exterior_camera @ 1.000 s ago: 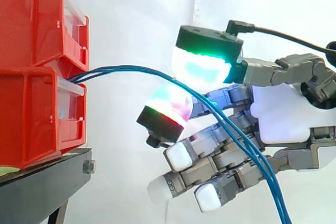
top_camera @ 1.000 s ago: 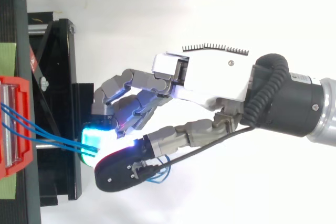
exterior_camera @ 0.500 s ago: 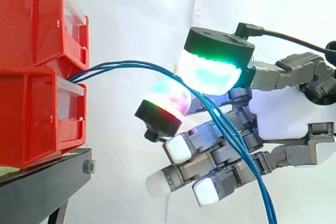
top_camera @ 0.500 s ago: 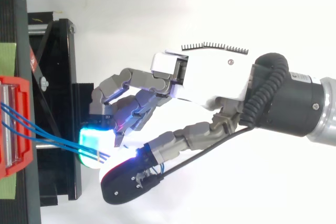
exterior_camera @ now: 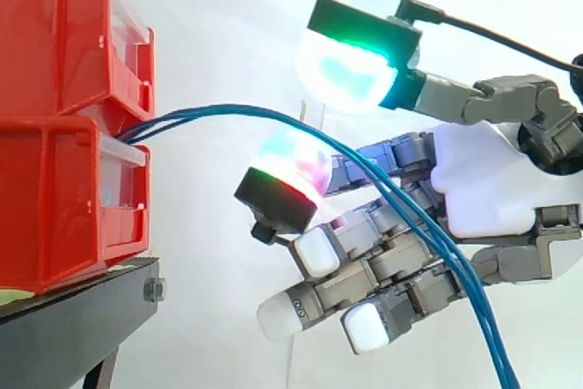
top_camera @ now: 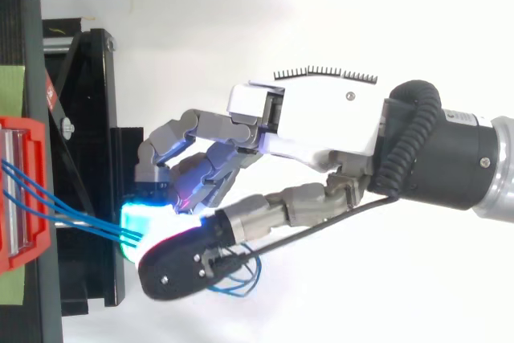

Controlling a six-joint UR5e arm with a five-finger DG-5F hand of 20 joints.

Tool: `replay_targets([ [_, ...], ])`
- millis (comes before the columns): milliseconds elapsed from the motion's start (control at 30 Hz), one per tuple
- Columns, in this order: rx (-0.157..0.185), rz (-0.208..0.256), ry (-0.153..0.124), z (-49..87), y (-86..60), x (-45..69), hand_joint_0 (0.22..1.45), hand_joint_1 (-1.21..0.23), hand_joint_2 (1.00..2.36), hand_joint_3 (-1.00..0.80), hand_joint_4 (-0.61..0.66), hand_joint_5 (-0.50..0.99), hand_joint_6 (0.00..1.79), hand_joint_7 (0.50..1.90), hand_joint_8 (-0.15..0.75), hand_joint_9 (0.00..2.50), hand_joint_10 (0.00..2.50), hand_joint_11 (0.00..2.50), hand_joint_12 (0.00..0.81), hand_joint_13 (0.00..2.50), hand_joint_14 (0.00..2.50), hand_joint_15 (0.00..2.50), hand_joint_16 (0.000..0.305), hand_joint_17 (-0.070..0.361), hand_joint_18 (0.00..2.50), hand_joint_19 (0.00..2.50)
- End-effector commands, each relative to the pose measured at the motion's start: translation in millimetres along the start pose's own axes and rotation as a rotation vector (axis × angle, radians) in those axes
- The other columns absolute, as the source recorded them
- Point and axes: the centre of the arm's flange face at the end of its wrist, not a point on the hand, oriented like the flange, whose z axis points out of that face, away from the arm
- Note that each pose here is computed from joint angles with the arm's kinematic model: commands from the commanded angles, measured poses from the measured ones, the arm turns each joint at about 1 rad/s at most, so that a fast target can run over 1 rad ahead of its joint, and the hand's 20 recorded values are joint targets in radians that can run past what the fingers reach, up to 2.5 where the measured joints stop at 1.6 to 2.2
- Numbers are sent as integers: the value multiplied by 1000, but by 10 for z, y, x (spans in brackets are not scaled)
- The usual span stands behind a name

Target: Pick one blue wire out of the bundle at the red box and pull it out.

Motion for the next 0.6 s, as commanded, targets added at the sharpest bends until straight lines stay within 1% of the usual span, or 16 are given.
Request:
replay_targets([
  [0,2,-1,1,-1,2,0,566,-528,1000,-500,222,-186,865,1029,413,871,16,588,498,680,11,289,65,146,810,449],
  [167,15,-6,-1,-13,-16,-18,615,-610,1006,-425,217,-182,874,1022,414,903,17,609,491,703,10,293,63,141,821,453],
  [200,18,-7,0,-12,-28,-16,628,-647,1008,-415,216,-182,875,1022,413,903,17,614,488,711,10,292,62,140,824,454],
  [233,15,-6,-1,-12,-10,-17,638,-690,1008,-409,217,-182,876,1026,412,904,15,615,488,713,10,292,62,140,830,454],
  [267,16,-6,-1,-15,-17,-18,646,-730,1008,-412,210,-182,877,1036,408,904,17,617,487,719,10,294,62,139,836,443],
  [400,15,-6,0,-12,-10,-15,657,-768,1004,-450,218,-183,882,1023,406,907,17,622,484,729,10,295,61,138,841,450],
  [467,16,-6,0,-15,-17,-17,656,-793,1000,-499,223,-183,884,1012,406,913,15,626,483,733,11,299,61,137,844,449],
  [567,16,-6,0,-15,-17,-17,668,-834,1000,-500,208,-183,885,1011,407,921,18,634,481,745,10,302,61,136,849,441],
])
